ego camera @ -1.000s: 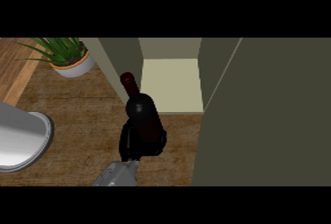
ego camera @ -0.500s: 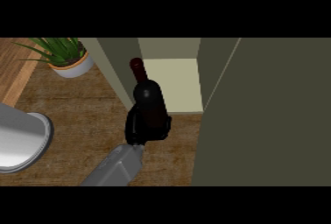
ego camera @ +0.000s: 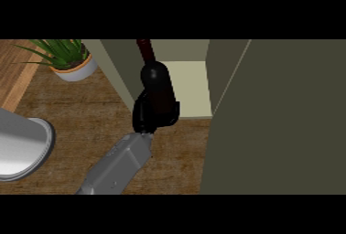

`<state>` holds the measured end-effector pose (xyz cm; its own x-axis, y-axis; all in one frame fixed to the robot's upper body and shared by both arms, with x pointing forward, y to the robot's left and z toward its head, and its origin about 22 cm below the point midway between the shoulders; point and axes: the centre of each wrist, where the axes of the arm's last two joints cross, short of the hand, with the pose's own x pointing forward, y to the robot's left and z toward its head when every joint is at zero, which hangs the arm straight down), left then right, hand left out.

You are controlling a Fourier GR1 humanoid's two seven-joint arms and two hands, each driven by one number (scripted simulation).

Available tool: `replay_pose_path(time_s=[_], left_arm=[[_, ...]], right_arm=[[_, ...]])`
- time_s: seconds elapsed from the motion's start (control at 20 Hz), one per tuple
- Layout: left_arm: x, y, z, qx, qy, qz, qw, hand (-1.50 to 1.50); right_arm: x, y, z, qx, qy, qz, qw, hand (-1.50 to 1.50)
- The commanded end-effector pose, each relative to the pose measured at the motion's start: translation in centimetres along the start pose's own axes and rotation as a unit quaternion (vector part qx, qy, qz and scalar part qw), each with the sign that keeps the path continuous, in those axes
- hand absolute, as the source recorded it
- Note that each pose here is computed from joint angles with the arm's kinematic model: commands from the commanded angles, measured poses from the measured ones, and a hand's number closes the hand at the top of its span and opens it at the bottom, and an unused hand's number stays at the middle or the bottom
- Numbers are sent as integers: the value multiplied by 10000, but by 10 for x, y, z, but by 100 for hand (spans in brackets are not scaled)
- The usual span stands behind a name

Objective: Pick up the wine, place it into the cabinet and close the cabinet

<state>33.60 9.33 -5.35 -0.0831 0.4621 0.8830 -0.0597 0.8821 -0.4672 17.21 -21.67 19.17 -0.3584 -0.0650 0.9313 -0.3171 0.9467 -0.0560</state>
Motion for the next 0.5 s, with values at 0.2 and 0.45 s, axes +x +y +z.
replay_pose_path(time_s=[0.2,0.45], left_arm=[[11,-8,-29,122,-259,-219,9993,150],[35,-20,-61,126,-60,-90,9999,150]], right_arm=[[-4,0,9,72,-104,4,9999,-150],[2,3,14,25,-25,42,10000,-150]])
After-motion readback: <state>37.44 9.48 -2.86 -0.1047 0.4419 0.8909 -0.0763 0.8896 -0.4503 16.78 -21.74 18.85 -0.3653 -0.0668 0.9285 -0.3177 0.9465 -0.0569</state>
